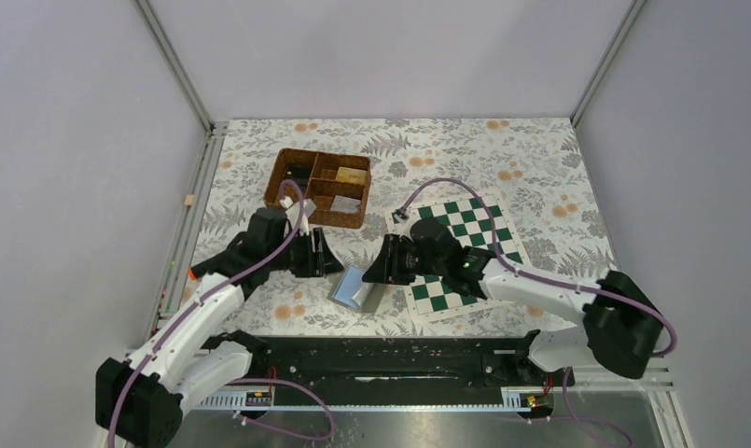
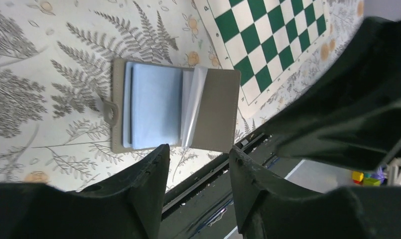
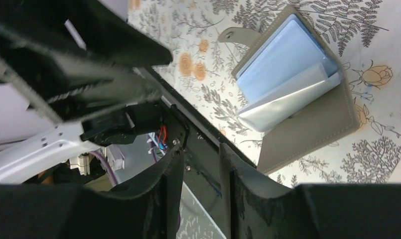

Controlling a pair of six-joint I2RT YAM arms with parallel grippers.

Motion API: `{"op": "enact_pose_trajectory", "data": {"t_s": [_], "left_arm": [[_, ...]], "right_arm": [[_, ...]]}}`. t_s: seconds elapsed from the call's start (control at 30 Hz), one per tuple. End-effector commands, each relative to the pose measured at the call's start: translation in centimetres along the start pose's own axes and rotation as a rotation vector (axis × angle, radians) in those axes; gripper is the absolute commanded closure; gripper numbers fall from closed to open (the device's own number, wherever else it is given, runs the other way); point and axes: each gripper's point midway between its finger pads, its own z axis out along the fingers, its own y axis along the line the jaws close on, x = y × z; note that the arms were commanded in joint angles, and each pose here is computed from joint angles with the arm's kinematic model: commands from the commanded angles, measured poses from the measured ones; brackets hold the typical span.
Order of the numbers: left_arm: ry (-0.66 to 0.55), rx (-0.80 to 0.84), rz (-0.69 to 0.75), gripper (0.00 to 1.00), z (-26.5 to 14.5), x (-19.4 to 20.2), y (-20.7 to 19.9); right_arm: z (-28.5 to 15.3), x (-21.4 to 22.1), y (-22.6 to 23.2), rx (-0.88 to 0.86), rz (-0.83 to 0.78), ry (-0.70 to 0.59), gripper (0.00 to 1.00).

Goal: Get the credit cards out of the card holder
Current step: Remove the credit card from the card holder.

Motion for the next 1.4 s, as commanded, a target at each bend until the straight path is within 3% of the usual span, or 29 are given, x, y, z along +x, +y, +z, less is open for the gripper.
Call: {"op": "enact_pose_trajectory", "data": {"t_s": [0.0, 0.3, 0.57, 0.87, 1.07, 1.23, 1.3, 1.37], "left_arm": [[-0.102, 0.187, 0.002, 0.53, 0.0, -0.6, -2.8], [-0.102, 0.222, -0.104, 0.55, 2.4, 0.5, -1.9], [-0.072, -0.013, -0.12, 0.63, 4.0, 2.3, 2.9], [-0.044, -0.052, -0.1, 0.61, 4.6, 3.4, 3.3], [-0.054, -0.044, -0.137, 0.69, 5.2, 3.7, 3.2], [-0.071, -0.117, -0.168, 0.69, 5.8, 4.2, 5.0], [-0.067, -0.143, -0.175, 0.73, 6.0, 4.6, 5.7], [-0.068, -0.169, -0.184, 0.83, 6.1, 4.9, 6.3]], "right_arm": [[2.6, -0.4, 0.5, -0.028, 0.004, -0.01, 0.61], [5.8, 3.7, -6.8, 0.155, -0.033, 0.136, 0.61], [5.9, 5.6, -11.6, 0.247, -0.162, 0.212, 0.61], [6.0, 3.9, -12.2, 0.178, -0.287, 0.229, 0.66], [6.0, 2.8, -10.9, 0.062, -0.376, 0.243, 0.68], [6.5, 2.4, -11.2, 0.093, -0.378, 0.263, 0.68], [6.5, 2.3, -11.4, 0.102, -0.358, 0.252, 0.68], [6.5, 2.2, -11.6, 0.103, -0.334, 0.241, 0.69]]}}
